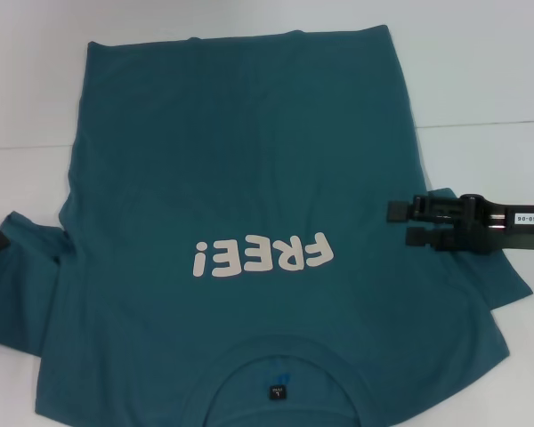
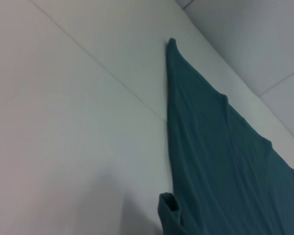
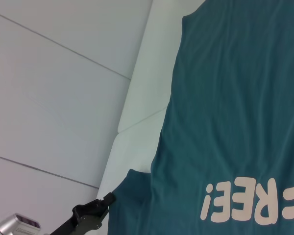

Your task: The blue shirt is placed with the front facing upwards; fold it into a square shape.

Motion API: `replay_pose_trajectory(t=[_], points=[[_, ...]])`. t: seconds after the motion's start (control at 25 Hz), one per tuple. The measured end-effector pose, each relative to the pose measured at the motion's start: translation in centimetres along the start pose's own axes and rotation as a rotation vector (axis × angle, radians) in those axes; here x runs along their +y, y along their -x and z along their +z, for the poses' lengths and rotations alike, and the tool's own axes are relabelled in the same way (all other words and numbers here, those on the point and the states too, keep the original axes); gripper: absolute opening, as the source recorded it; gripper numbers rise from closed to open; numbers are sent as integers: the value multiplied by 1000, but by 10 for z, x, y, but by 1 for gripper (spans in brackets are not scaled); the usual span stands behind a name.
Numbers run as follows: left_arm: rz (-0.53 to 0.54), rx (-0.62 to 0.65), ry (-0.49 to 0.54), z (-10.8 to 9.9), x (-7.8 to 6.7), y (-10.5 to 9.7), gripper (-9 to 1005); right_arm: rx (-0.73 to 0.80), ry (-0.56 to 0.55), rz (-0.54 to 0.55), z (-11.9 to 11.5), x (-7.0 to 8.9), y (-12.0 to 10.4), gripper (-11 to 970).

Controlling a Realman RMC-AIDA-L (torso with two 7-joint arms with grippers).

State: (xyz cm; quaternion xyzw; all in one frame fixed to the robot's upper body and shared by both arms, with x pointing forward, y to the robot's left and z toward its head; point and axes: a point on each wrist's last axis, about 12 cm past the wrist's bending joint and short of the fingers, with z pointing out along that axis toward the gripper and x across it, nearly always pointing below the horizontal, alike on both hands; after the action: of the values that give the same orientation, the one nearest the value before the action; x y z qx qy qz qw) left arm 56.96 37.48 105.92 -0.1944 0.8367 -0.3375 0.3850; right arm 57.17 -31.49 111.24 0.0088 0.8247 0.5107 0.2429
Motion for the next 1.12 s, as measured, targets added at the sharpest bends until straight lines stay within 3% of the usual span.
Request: replay_pose_trajectory(t=[0.36,0.72,1.12], points=[[0,-26,21,-9,4,13,-1,-7,2,2,-1,0,1,915],[37,-21,25,-14,-4,33,-1,-9,0,-2,0,1,2,915],[12,70,-69,-7,-19,15,-2,-12,-3,-4,0,1,3,915]])
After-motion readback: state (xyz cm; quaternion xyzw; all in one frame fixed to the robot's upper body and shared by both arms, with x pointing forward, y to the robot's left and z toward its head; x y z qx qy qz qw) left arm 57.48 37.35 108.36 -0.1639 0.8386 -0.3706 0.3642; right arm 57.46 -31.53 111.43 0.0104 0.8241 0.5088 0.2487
